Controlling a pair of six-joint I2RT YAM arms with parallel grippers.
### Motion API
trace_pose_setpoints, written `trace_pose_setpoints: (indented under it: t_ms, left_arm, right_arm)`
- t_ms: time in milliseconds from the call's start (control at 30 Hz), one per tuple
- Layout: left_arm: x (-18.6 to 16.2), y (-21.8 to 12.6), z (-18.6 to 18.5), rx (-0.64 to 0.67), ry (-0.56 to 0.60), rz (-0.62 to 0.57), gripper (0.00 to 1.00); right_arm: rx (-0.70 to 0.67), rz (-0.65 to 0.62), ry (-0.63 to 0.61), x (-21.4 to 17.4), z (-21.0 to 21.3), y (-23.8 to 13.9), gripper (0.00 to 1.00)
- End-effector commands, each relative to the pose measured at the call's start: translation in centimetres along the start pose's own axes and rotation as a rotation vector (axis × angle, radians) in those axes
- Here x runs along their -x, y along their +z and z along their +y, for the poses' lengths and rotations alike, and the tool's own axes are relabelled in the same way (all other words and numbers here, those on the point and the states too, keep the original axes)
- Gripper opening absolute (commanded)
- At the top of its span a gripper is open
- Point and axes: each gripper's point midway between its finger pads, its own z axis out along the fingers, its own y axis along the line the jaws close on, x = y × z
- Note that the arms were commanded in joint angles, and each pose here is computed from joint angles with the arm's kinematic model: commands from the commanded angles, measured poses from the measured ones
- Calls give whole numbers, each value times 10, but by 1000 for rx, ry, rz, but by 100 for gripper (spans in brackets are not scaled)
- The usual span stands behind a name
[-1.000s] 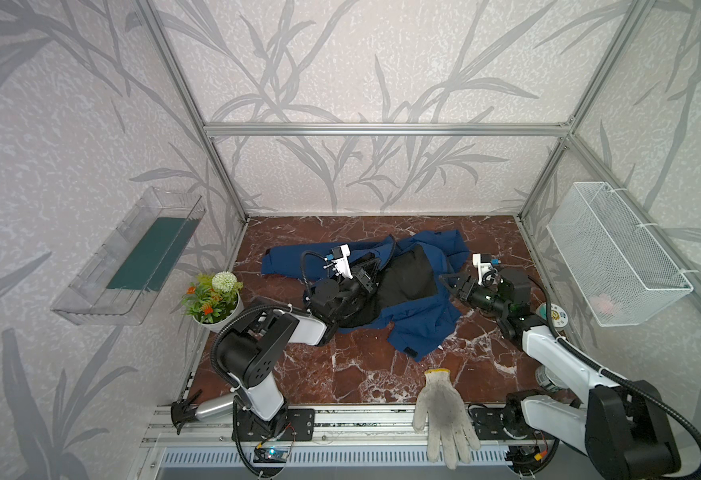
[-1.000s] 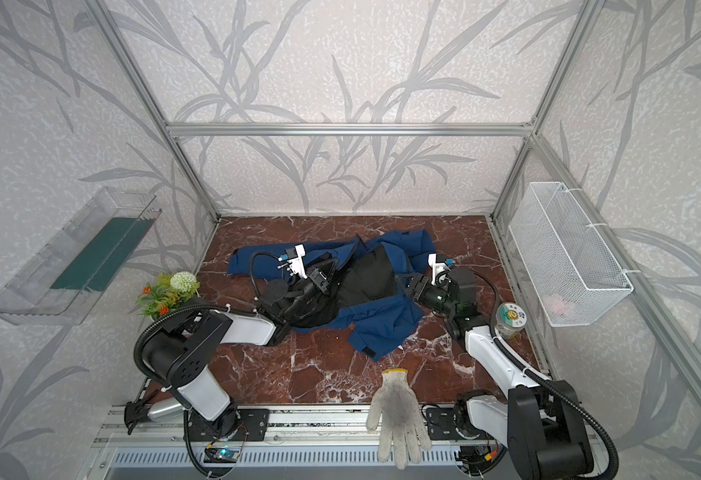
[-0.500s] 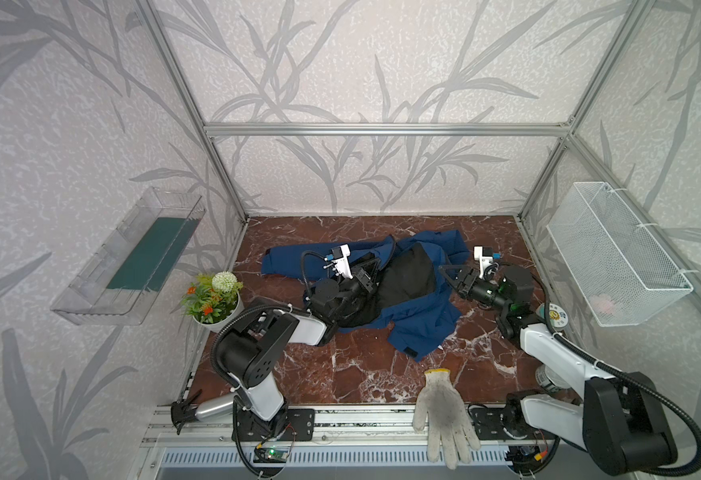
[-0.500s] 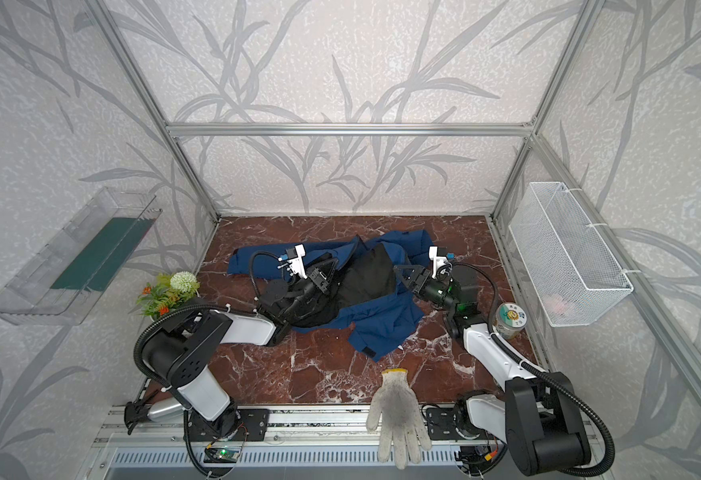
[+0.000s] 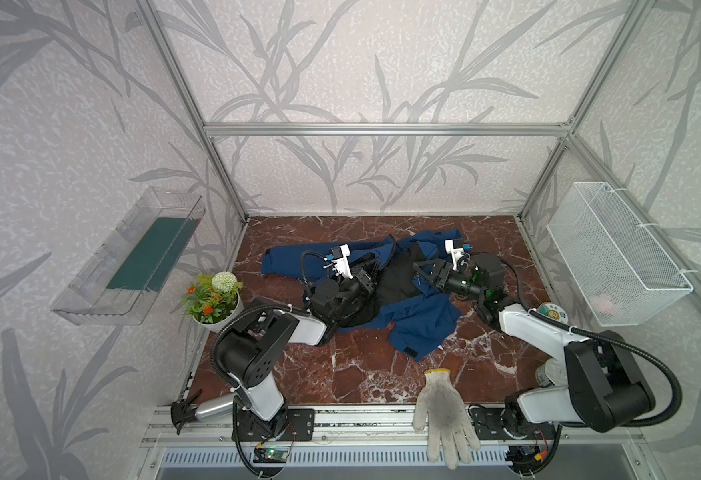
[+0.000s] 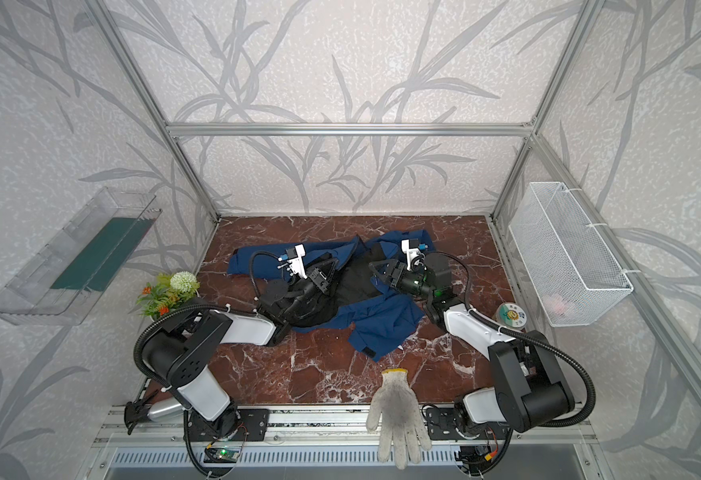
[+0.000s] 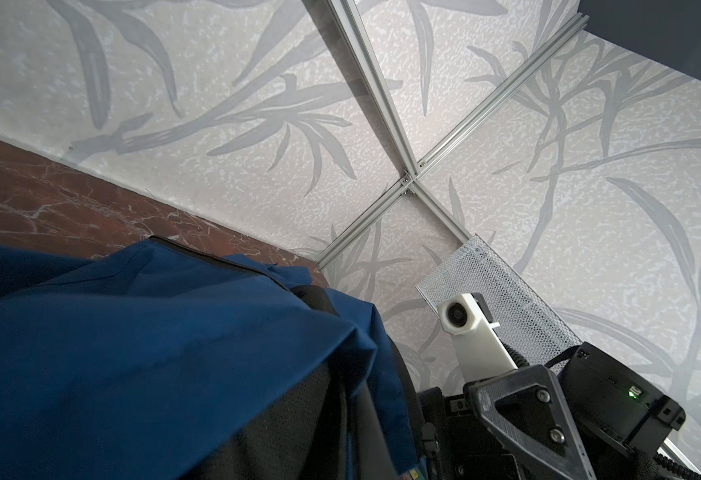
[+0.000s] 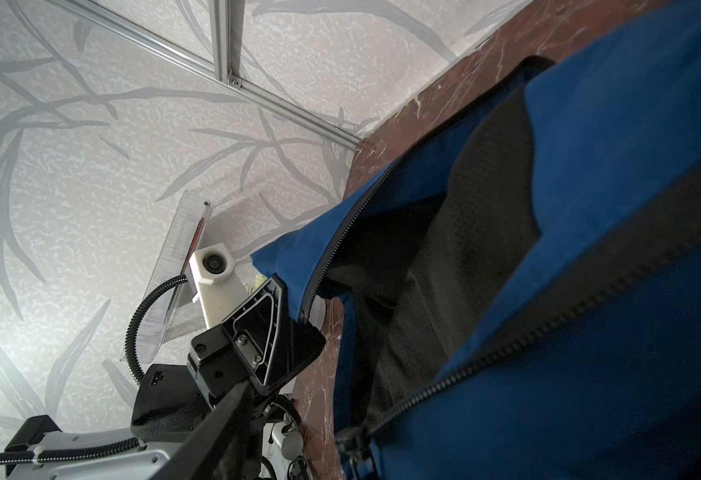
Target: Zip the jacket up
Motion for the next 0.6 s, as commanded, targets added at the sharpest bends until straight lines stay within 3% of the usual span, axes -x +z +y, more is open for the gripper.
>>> trace_pose_setpoints:
  t_ms: [0, 100, 333, 567]
  left_arm:
    - [16, 1, -25, -72, 6, -46, 0]
    - [16, 1, -25, -72, 5, -46, 0]
    - [18, 2, -25, -73, 0, -50, 0]
    - [17, 3, -25, -76, -4, -47, 0]
  right_arm:
    - [21, -18, -42, 9, 2, 8, 70]
    - [44, -1, -42, 9, 5, 17, 65]
    - [43, 1, -28, 7, -1, 23, 40]
    - [72, 14, -41, 6, 8, 27, 38]
